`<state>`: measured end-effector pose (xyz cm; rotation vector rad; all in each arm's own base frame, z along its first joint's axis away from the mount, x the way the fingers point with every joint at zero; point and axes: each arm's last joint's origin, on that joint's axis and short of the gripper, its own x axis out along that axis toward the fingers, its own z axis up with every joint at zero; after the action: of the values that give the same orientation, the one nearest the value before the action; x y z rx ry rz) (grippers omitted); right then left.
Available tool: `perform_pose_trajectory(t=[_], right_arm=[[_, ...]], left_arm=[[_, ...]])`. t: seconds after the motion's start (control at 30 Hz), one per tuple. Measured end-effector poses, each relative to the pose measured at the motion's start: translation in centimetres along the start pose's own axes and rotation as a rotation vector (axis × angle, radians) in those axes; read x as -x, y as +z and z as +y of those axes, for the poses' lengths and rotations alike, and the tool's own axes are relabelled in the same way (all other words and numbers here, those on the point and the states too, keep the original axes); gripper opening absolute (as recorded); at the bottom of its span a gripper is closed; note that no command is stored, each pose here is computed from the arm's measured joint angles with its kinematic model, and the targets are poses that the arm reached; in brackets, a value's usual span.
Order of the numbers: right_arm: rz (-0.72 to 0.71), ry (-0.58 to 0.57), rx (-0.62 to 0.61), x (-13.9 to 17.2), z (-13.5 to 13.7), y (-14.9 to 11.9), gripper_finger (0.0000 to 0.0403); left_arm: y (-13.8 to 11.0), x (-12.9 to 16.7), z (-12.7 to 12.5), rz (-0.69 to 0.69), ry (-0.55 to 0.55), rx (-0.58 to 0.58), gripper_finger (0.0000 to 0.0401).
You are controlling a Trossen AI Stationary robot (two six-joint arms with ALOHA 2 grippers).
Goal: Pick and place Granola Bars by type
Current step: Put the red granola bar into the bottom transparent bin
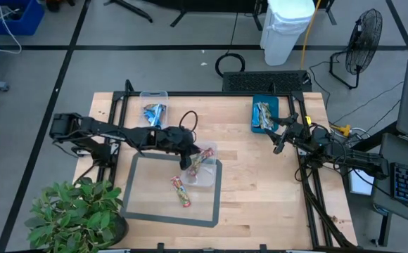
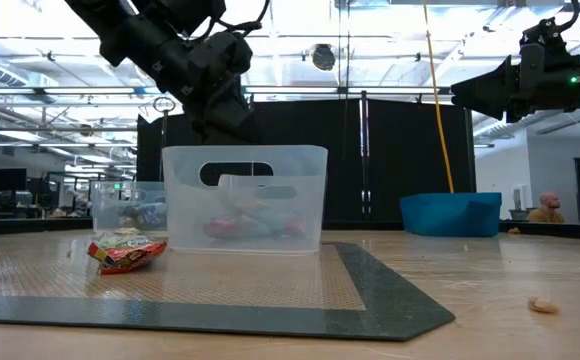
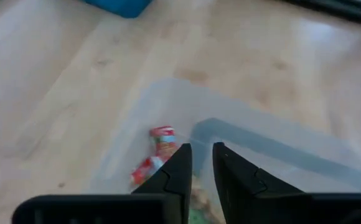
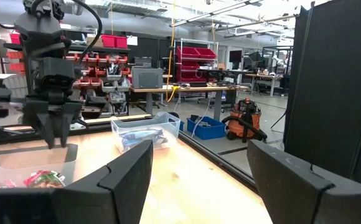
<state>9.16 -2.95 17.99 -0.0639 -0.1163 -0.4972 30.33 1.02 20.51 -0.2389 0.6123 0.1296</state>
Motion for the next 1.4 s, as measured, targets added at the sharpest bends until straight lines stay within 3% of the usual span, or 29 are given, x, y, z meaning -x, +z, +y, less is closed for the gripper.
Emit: perform_pose_trajectory(t=[0.27, 0.5, 0.6, 0.83, 1.07, 1.4], right_arm=[[0.000, 0.000, 0.000, 0.0, 0.0, 0.0, 0.0251], [0.000, 0.000, 0.000, 0.0, 0.0, 0.0, 0.0251], [0.000, 0.000, 0.000, 0.0, 0.0, 0.0, 0.0251], [0.000, 0.000, 0.000, 0.0, 0.0, 0.0, 0.0251], [0.000, 0.000, 0.000, 0.0, 0.0, 0.0, 0.0251], [0.000, 0.000, 0.000, 0.0, 0.0, 0.0, 0.0251]], left_arm=[[-1.2, 0.4, -3.2, 0.136, -0.345, 0.022, 0.0074], [-4.0, 1.4, -7.7, 0.322, -0.404, 0.065, 0.0074], [-5.2, 2.1, -9.6, 0.348, -0.368, 0.077, 0.0074], [-7.5, 3.4, -11.9, 0.331, -0.141, 0.103, 0.0074], [-8.5, 3.3, -12.6, 0.244, 0.001, 0.071, 0.0074], [-11.5, 0.2, -12.1, 0.376, 0.097, 0.070, 0.0074]])
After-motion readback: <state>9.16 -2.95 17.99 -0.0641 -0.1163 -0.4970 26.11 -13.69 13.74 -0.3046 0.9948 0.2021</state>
